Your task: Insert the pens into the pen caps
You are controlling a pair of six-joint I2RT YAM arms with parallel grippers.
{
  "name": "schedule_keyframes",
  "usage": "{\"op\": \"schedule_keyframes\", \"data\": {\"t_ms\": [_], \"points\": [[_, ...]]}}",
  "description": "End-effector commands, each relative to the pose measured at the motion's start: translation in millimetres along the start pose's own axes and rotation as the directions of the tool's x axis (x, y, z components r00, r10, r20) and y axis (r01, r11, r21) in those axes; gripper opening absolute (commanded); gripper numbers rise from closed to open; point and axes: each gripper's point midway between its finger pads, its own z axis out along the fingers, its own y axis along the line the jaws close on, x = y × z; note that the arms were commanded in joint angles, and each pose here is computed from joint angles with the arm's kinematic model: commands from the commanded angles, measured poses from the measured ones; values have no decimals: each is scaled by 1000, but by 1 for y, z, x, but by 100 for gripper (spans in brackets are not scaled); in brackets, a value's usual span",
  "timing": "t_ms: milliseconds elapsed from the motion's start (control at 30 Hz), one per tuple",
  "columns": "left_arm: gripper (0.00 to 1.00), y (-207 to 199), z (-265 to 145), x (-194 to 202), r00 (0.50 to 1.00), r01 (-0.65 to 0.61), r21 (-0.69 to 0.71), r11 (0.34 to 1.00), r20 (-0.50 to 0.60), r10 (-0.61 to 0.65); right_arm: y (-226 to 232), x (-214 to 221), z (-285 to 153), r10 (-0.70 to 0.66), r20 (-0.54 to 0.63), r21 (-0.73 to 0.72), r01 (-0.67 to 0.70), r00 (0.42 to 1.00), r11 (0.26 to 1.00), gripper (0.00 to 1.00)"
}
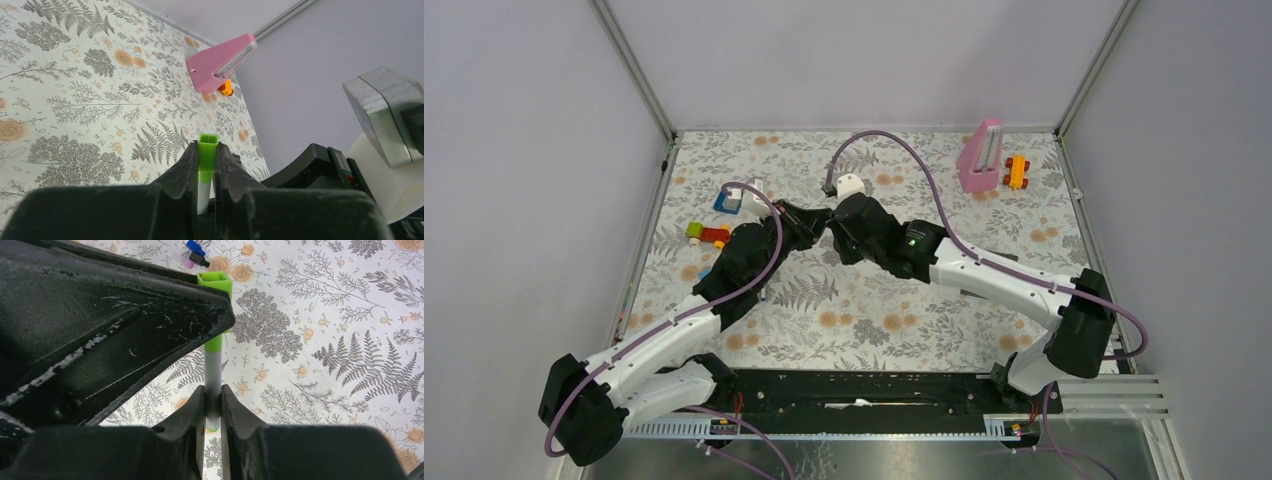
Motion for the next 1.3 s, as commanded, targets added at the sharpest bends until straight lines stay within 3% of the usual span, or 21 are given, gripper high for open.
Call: {"op": "schedule_keyframes", "data": {"t_ms": [0, 333, 700, 833, 1267], "points": [[0, 10, -25, 85, 933, -20, -19, 1000, -359, 12, 10, -128, -25, 112, 371, -36, -107, 922, 994, 0], [0, -15, -38, 87, 915, -35, 151, 988, -392, 92, 35, -141, -61, 130, 382, -355, 16, 915, 935, 0], [0, -39, -64, 93, 890, -29, 340, 940, -420, 180, 44, -148, -132, 173, 445, -686, 211, 879, 697, 0], [0, -36, -69, 94, 885, -46, 345, 938, -421, 198, 49, -139, -159, 141, 475, -730, 300, 869, 614, 0], [0, -33, -74, 90, 900, -48, 340, 939, -393, 189, 45, -122, -180, 123, 499, -752, 358, 858, 554, 0]]}}
